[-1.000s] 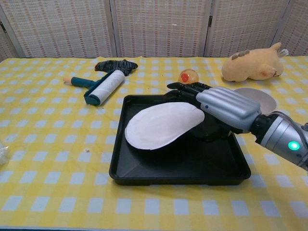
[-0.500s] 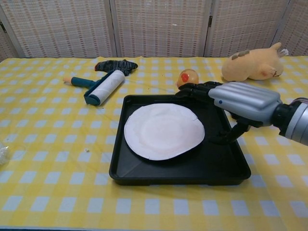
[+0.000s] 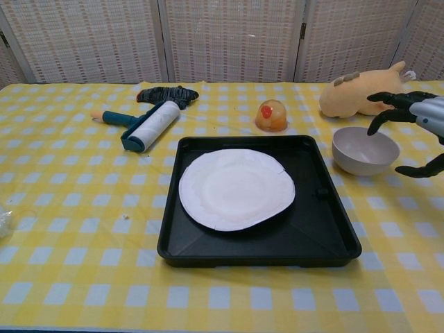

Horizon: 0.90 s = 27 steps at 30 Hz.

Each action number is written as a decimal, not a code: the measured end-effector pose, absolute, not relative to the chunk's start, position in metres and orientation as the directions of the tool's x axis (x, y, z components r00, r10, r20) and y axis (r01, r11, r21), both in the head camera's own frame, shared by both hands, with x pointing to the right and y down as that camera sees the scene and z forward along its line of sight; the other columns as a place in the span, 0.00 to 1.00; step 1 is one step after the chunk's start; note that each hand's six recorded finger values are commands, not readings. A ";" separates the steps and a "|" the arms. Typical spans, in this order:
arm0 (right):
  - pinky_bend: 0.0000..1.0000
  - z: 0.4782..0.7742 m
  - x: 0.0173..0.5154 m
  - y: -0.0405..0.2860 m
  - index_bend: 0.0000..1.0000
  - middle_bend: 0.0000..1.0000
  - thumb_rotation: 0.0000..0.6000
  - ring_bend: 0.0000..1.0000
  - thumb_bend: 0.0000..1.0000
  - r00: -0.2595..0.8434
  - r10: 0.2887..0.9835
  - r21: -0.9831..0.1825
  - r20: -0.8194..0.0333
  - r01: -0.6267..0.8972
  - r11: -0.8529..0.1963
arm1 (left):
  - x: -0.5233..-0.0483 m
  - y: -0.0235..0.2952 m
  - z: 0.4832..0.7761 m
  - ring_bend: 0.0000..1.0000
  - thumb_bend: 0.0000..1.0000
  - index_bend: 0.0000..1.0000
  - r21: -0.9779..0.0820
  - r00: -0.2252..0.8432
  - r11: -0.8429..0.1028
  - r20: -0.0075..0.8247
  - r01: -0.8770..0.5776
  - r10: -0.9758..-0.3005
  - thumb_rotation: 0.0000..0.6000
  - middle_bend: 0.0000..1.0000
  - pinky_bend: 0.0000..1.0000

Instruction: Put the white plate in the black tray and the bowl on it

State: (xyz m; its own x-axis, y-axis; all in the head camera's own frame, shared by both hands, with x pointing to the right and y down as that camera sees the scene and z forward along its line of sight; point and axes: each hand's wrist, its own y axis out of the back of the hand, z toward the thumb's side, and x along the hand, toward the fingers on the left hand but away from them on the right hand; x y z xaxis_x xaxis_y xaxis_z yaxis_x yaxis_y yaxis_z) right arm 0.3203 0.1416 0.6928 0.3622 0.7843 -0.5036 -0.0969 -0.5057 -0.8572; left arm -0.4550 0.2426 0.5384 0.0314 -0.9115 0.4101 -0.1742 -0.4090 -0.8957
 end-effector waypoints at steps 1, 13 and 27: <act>0.00 0.695 0.326 0.141 0.37 0.00 1.00 0.00 0.31 0.351 0.785 -0.854 -0.511 -0.102 -0.510 | -0.454 0.243 0.540 0.01 0.28 0.00 -0.894 0.033 -0.413 0.413 -0.174 -0.910 1.00 0.00 0.00; 0.00 0.721 0.336 0.135 0.45 0.00 1.00 0.00 0.31 0.313 0.781 -0.837 -0.540 -0.101 -0.538 | -0.456 0.242 0.544 0.01 0.28 0.00 -0.893 0.021 -0.420 0.423 -0.162 -0.906 1.00 0.00 0.00; 0.00 0.744 0.313 0.127 0.59 0.00 1.00 0.00 0.48 0.342 0.772 -0.840 -0.535 -0.119 -0.529 | -0.458 0.241 0.543 0.01 0.28 0.00 -0.895 0.016 -0.414 0.417 -0.164 -0.909 1.00 0.00 0.00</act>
State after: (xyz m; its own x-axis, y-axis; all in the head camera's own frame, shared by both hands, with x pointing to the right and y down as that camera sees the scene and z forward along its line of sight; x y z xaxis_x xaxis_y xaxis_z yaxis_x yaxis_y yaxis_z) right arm 0.3135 0.1274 0.7436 0.3424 0.7725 -0.5348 -0.1195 -0.5287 -0.8403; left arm -0.4575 0.2410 0.5434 0.0165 -0.9086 0.4174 -0.1642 -0.4143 -0.8952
